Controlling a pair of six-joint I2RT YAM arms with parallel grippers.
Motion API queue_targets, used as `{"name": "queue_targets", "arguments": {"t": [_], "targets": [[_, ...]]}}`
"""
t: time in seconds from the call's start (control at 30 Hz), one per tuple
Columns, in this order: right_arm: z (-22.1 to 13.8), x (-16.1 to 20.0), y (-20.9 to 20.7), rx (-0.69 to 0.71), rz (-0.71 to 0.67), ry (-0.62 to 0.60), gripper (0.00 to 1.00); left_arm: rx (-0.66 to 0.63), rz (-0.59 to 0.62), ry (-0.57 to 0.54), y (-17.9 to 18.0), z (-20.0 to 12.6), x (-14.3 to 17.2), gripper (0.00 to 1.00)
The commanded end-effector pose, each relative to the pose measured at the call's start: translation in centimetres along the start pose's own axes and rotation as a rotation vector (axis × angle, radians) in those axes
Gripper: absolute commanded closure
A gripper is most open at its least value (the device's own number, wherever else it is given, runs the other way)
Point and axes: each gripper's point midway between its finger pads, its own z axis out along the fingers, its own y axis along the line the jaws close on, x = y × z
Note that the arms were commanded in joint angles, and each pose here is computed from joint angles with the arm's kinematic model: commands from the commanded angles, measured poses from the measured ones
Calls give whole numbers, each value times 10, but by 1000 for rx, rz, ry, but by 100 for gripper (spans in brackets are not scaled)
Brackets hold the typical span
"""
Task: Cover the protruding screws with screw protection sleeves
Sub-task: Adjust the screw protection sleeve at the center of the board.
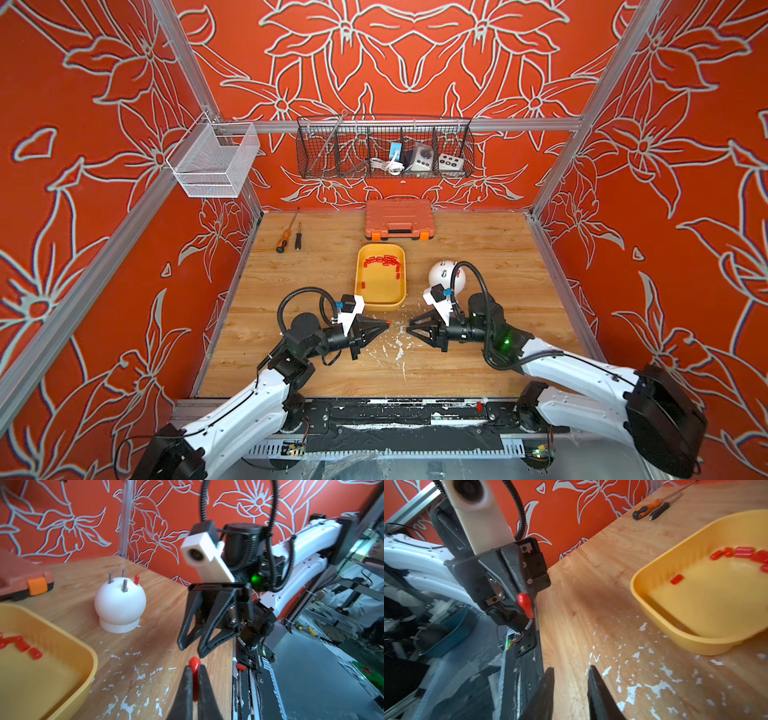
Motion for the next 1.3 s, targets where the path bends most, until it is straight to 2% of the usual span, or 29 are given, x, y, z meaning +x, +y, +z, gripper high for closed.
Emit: {"name": "queue_targets", "arguments": {"t": [0.0, 0.13, 0.2, 0.37, 0.47, 0.57, 0.63, 0.73, 0.87, 0.97, 1.1, 1.2, 1.27], "targets": [[0, -28, 31, -168, -9, -58, 69, 38, 90, -30, -12, -3, -8, 100], [3, -39, 38, -213, -35, -61, 68, 68, 102, -28, -18, -3, -7, 100], [3, -41, 35, -193, -42, -69, 69, 83, 115, -11, -21, -2, -4, 100], [-8, -28, 4, 46, -82, -54, 71, -16, 137, 180, -4, 6, 29, 100], [-33, -12, -28, 298, -127, 4, 72, -65, 183, 283, 2, 11, 46, 100], [-55, 7, -38, 405, -231, 45, 74, -51, 201, 345, 4, 15, 57, 100], [-64, 13, -42, 450, -237, 34, 78, -41, 217, 384, 6, 17, 66, 100], [-62, 17, -22, 343, -268, 28, 70, -6, 235, 382, 2, 20, 67, 100], [-56, 11, 2, 197, -271, -65, 62, 44, 273, 322, -8, 21, 62, 100], [-54, 13, -5, 229, -263, -31, 63, 22, 261, 386, -1, 21, 72, 100], [-45, 24, 1, 147, -284, -11, 62, 98, 223, 434, -11, 31, 80, 100], [-35, 24, 13, 40, -254, -2, 61, 122, 233, 352, -17, 36, 66, 100], [-30, 24, 1, 83, -209, 18, 63, 114, 241, 306, -17, 38, 58, 100]]}}
